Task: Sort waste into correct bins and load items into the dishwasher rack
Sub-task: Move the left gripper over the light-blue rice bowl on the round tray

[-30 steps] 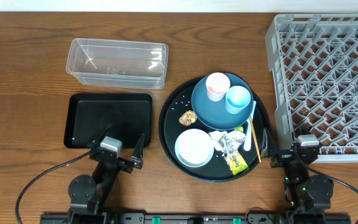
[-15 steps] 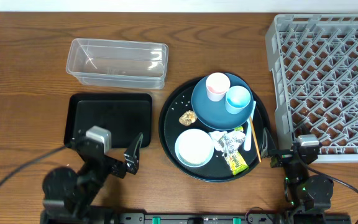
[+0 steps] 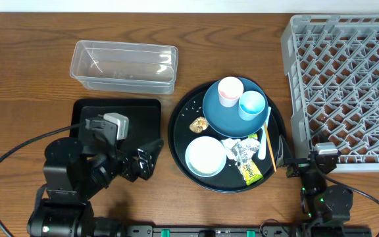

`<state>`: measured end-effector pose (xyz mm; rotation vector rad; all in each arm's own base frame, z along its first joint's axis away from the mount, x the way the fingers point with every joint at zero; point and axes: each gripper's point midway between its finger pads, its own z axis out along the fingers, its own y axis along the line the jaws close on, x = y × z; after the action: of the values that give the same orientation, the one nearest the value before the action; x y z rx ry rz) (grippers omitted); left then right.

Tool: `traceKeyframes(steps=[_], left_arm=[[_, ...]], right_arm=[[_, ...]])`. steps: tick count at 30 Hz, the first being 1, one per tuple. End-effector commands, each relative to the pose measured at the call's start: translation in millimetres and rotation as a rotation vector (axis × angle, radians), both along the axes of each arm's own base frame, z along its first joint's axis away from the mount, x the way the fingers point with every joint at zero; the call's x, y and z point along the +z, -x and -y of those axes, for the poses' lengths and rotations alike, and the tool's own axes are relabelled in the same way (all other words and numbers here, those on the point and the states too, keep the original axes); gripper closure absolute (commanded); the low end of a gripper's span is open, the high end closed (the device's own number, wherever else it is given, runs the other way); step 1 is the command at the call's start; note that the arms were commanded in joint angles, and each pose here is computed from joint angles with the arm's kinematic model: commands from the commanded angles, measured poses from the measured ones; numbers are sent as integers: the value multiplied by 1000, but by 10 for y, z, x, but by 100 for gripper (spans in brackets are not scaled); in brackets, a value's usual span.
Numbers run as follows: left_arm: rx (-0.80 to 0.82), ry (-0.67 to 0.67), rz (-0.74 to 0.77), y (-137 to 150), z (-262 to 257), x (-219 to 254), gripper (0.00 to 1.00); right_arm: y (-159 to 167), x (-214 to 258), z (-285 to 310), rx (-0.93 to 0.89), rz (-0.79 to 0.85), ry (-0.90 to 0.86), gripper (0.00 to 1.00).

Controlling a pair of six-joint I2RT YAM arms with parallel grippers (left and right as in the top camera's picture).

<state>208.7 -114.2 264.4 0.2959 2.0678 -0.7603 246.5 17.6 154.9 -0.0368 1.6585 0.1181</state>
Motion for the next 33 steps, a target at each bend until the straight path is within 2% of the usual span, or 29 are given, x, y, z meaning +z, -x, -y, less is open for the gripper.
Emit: traceKeyframes(steps=[1, 3, 4, 8, 14, 23, 29, 33], left_arm=[[-69, 48, 10, 91, 111, 123, 2], [-68, 48, 8, 91, 110, 120, 4], [-68, 48, 2, 97, 110, 109, 13], [11, 54, -96, 108, 27, -36, 26], [95, 95, -199, 122, -35, -137, 37], [291, 4, -264, 77, -345, -342, 39], [397, -84, -298, 34, -555, -272, 40], [407, -118, -349, -48, -581, -163, 44]], right_arm=[[-4, -22, 35, -16, -4, 12, 1], [-3, -21, 35, -16, -4, 12, 1], [-4, -22, 35, -16, -4, 12, 1], [-3, -21, 35, -16, -4, 12, 1], [-3, -21, 35, -16, -4, 12, 1], [-3, -21, 35, -16, -4, 12, 1], [-3, -21, 35, -16, -4, 12, 1], [-3, -21, 35, -16, -4, 12, 1]])
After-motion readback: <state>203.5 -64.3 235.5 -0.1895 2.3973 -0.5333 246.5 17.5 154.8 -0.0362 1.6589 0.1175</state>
